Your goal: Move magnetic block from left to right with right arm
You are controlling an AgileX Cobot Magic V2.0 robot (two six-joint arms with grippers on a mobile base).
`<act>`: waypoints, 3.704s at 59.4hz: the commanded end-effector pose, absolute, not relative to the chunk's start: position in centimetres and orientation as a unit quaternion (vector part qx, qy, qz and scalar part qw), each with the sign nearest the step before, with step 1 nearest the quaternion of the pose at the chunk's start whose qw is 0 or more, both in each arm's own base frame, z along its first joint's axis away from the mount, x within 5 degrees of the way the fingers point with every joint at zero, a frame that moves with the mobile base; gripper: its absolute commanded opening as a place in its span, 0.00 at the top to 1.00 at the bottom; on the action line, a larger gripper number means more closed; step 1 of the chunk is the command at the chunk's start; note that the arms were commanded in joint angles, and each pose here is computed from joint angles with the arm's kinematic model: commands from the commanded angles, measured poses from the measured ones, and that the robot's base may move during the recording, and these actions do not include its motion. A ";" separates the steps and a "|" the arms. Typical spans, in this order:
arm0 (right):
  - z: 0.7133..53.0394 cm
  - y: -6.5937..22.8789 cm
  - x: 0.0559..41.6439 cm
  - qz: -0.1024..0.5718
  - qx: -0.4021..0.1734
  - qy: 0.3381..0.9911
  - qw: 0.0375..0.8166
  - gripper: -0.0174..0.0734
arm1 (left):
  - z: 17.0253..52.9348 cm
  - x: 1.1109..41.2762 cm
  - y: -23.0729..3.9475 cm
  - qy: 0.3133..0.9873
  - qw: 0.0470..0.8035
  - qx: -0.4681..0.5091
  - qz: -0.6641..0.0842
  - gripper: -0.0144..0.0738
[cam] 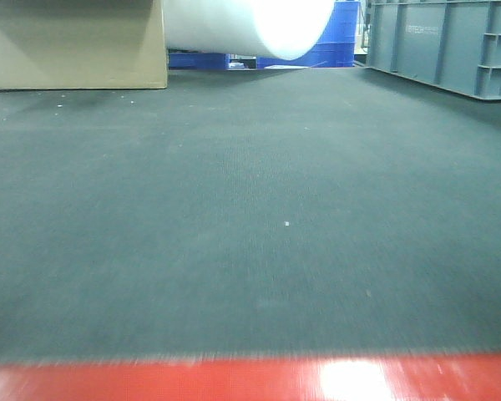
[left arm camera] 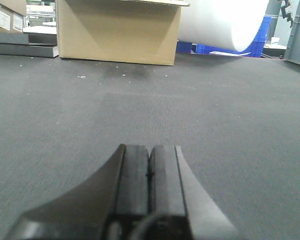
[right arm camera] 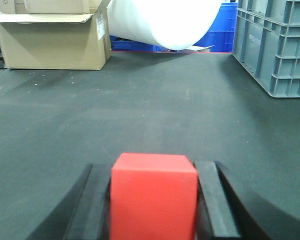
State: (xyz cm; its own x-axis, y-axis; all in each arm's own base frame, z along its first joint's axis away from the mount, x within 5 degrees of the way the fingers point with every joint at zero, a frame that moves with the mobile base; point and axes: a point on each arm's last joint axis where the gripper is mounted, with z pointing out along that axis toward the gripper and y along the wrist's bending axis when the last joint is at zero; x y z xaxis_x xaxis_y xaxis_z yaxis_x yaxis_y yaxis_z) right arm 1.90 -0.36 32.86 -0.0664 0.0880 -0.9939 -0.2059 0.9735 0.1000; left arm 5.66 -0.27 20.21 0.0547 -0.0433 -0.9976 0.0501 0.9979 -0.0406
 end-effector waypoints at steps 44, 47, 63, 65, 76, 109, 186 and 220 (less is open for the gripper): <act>34.4 -0.3 1.9 0.106 -0.047 0.687 0.717 0.65 | 20.8 5.5 -0.2 0.649 0.760 -0.001 -0.034 0.97; 34.4 -0.3 1.9 0.106 -0.047 0.687 0.717 0.65 | 20.8 5.5 -0.2 0.649 0.760 -0.001 -0.034 0.97; 34.4 -0.3 1.9 0.106 -0.047 0.687 0.717 0.65 | 20.8 5.5 -0.2 0.649 0.760 -0.001 -0.034 0.97; 34.4 -0.3 1.9 0.106 -0.047 0.687 0.717 0.65 | 20.8 5.5 -0.2 0.649 0.760 -0.001 -0.034 0.97; 34.8 -0.2 2.2 0.100 -0.050 0.686 0.719 0.65 | 20.8 5.5 -0.2 0.649 0.760 -0.001 -0.034 0.97; 42.0 9.9 18.1 0.146 -0.198 0.779 0.577 0.65 | 20.8 5.5 -0.2 0.649 0.760 -0.001 -0.034 0.97; 26.5 21.0 31.6 0.137 -0.228 0.908 0.324 0.12 | 20.8 5.5 -0.2 0.649 0.760 -0.001 -0.034 0.97; 36.8 13.9 20.9 0.200 -0.199 0.813 0.509 0.74 | 20.8 5.5 -0.2 0.650 0.759 -0.001 -0.034 0.97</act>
